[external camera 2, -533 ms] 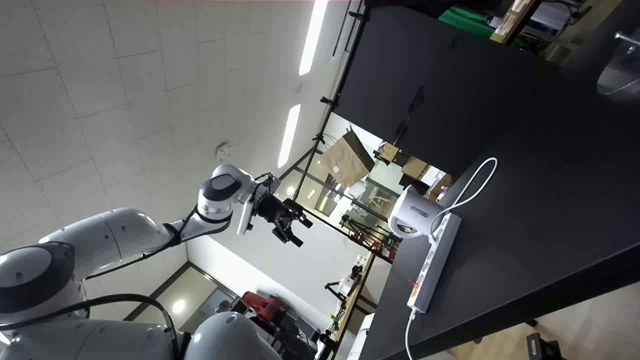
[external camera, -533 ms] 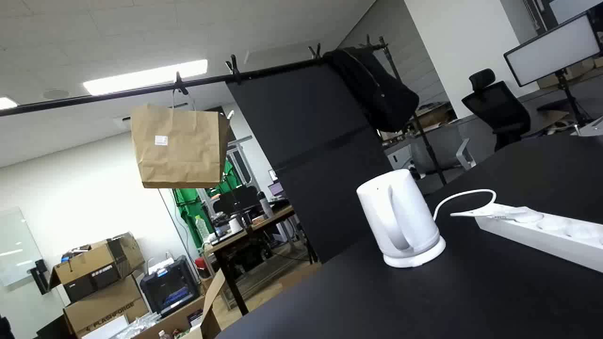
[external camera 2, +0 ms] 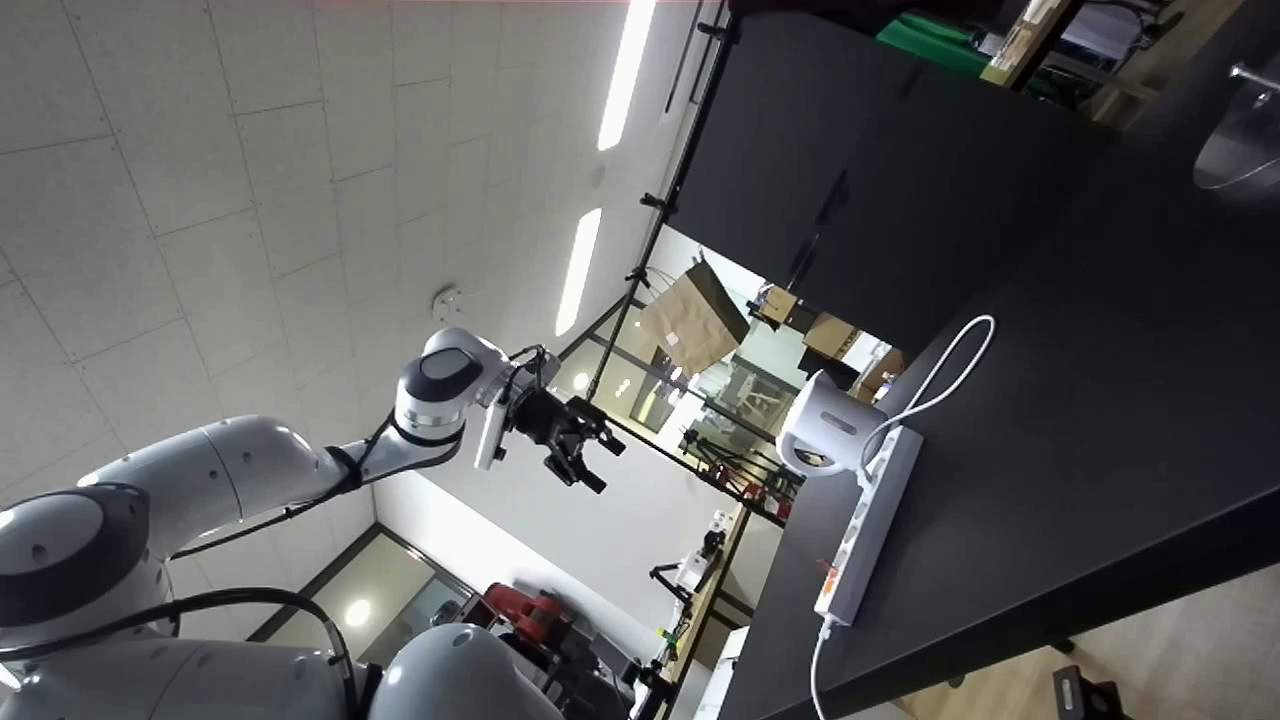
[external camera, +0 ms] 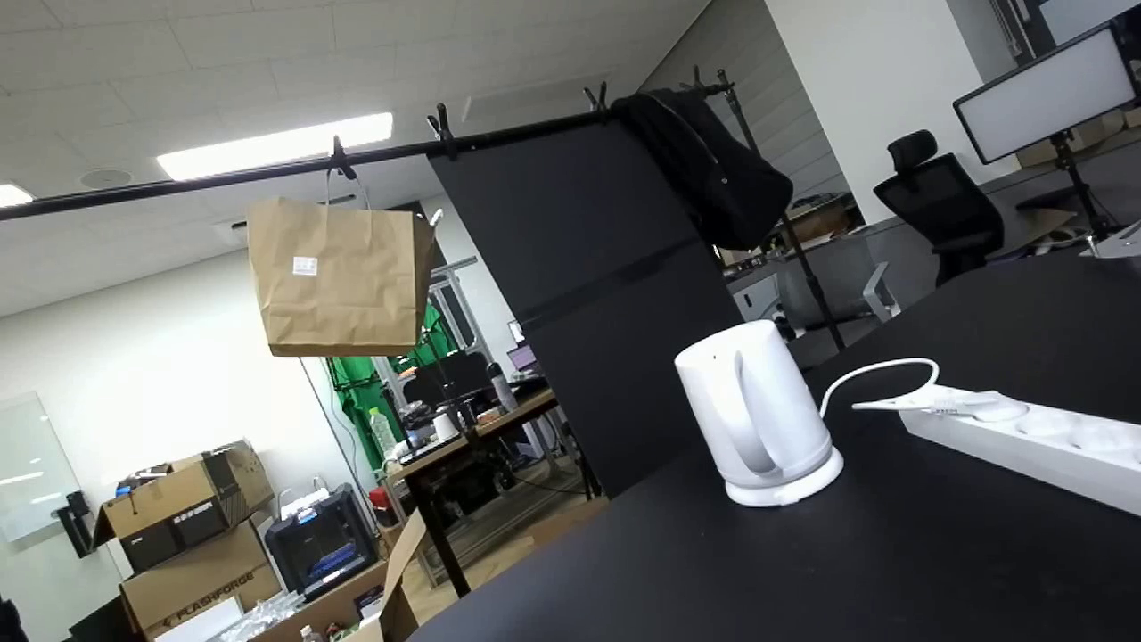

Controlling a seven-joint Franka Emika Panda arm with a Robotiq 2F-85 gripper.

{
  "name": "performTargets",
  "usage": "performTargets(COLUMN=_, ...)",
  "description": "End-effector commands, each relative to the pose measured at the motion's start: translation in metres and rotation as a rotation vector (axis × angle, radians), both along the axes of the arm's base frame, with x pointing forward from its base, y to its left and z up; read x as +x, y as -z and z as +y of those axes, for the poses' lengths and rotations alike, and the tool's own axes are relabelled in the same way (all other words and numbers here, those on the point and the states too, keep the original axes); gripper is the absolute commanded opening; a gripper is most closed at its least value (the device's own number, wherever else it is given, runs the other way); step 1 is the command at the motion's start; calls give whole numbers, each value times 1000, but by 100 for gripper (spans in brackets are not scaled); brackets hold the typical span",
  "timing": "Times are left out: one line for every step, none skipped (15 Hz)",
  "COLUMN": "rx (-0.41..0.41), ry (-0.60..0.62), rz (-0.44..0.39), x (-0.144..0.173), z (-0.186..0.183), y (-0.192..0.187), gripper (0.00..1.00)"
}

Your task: Turn on the kettle

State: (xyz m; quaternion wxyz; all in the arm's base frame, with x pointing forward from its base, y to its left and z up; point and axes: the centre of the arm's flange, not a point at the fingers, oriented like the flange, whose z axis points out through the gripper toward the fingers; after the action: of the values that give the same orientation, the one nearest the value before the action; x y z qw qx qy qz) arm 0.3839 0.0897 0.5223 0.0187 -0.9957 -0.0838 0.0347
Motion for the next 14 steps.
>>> performTargets(rx=0, ry=0, rz=0, x=0, z=0, y=0, gripper=100)
performTargets(rx=0, ry=0, rz=0, x=0, z=0, y=0, gripper=100)
performTargets(rx=0, ry=0, rz=0, x=0, z=0, y=0, gripper=100)
performTargets(rx=-1, ry=-14, rz=-6, x=9, z=-2, y=1, gripper=100)
performTargets(rx=1, ry=-15, rz=-15, x=20, z=-2, y=2, gripper=100)
performTargets(rx=-5, ry=-20, rz=-33, x=35, z=-3, y=3, gripper=100)
performTargets(rx=-13, ry=-12, rz=-54, x=48, z=-3, y=5, gripper=100)
performTargets(rx=-11, ry=-20, rz=-73, x=64, z=-2, y=7, gripper=100)
performTargets(rx=-17, ry=-12, rz=-96, x=78, z=-1, y=10, gripper=100)
performTargets(rx=-21, ry=-18, rz=-113, x=95, z=1, y=13, gripper=100)
performTargets(rx=-28, ry=-15, rz=-133, x=110, z=3, y=17, gripper=100)
performTargets(rx=-43, ry=-4, rz=-167, x=129, z=6, y=22, gripper=100)
performTargets(rx=-55, ry=-5, rz=-190, x=146, z=9, y=26, gripper=100)
performTargets(rx=-63, ry=0, rz=-210, x=166, z=14, y=30, gripper=100)
